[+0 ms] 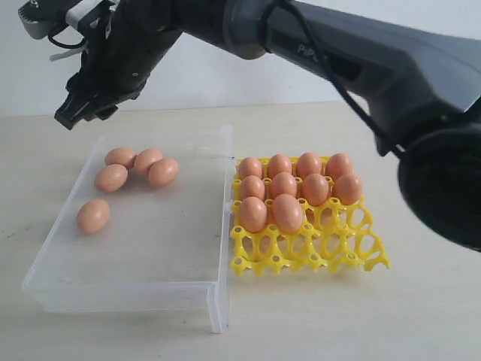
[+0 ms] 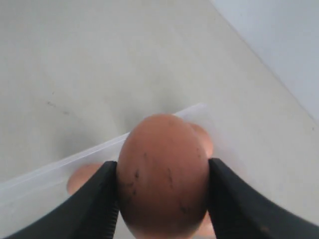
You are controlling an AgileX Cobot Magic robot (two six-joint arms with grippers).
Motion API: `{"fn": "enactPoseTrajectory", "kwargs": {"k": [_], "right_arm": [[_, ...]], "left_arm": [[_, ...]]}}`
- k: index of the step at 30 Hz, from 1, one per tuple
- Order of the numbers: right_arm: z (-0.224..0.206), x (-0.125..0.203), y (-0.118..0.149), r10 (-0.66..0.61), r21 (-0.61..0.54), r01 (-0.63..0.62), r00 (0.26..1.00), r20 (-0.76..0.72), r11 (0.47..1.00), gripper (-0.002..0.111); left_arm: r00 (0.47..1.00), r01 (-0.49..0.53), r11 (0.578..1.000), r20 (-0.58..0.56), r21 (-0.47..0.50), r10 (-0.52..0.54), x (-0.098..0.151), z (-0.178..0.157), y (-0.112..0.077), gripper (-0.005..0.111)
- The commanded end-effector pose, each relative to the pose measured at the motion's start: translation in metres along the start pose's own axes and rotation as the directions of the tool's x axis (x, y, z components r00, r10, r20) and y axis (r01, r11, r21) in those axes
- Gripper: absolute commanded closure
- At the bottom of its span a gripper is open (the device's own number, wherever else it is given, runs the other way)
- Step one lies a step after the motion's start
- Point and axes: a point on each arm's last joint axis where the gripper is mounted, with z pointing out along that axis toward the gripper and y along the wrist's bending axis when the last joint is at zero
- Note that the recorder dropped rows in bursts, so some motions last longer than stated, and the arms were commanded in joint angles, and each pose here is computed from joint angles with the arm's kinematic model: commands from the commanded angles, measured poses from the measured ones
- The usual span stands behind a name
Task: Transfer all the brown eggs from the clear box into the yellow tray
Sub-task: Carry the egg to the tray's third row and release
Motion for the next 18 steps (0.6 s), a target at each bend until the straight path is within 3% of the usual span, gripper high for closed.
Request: {"fn": "enactPoseTrajectory", "kwargs": {"k": [1,6,11,18], "right_arm": [[-0.026,0.017,0.008,-0.045,0.022,0.046,0.998,-0.041,0.999,0.108],[-0.059,0.055,0.018,-0.002,0.135,-0.019,0.988,0.153,0.991,0.108],[-0.093,0.115,0.04,0.025,0.176,-0.106,0.913,0.407,0.979,0.108],[-0.112,0.2,0.053,0.134,0.274,-0.277,0.885,0.446,0.921,0.108]], "left_arm": [[1.0,0.005,1.0,0.016,-0.002,-0.005,-0.002,-0.001,0.0,0.107],[1.0,0.005,1.0,0.016,-0.002,-0.005,-0.002,-0.001,0.0,0.107],[1.0,0.005,1.0,0.016,-0.002,-0.005,-0.002,-0.001,0.0,0.107],[1.0,0.005,1.0,0.016,-0.002,-0.005,-0.002,-0.001,0.0,0.107]]}}
